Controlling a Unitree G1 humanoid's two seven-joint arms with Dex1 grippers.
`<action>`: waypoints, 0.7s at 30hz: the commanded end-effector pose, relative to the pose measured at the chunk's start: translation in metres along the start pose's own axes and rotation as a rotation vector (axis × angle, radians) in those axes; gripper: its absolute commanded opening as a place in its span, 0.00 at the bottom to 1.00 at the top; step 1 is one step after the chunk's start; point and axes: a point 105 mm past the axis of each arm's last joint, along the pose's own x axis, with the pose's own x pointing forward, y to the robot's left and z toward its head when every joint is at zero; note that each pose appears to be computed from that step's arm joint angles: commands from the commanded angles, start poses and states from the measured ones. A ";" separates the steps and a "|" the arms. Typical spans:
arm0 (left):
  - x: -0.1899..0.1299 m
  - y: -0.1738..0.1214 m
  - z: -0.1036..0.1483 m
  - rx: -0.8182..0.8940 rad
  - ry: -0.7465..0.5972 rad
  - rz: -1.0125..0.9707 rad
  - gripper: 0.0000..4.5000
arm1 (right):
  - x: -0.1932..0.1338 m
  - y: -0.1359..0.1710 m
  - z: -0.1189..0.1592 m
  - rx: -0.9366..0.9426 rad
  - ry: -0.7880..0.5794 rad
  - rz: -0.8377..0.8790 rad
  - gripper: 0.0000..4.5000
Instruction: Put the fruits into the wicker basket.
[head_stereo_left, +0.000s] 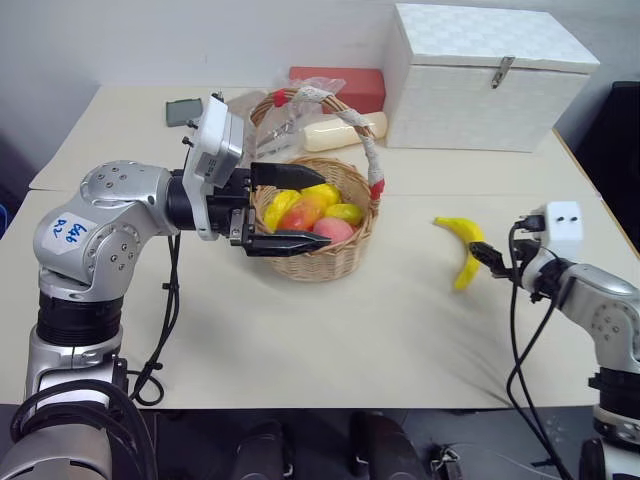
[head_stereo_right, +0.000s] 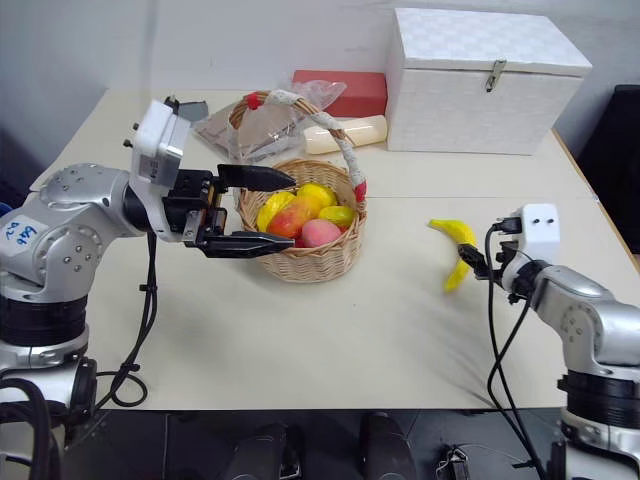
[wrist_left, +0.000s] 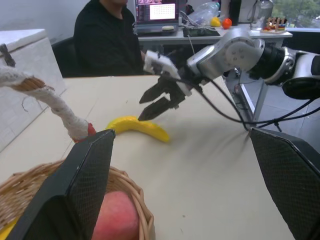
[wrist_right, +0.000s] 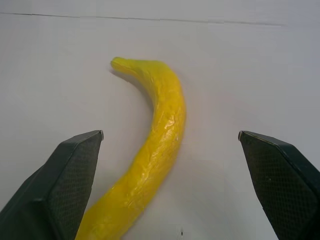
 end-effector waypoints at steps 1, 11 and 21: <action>-0.006 -0.004 0.007 0.044 0.000 0.024 1.00 | 0.012 -0.005 0.003 -0.006 -0.017 -0.045 1.00; -0.013 0.001 0.008 0.056 0.009 0.068 1.00 | 0.030 0.004 -0.014 -0.131 0.021 -0.012 0.39; -0.056 0.008 0.001 0.029 0.090 0.197 1.00 | -0.055 0.076 0.015 -0.215 -0.049 0.564 0.16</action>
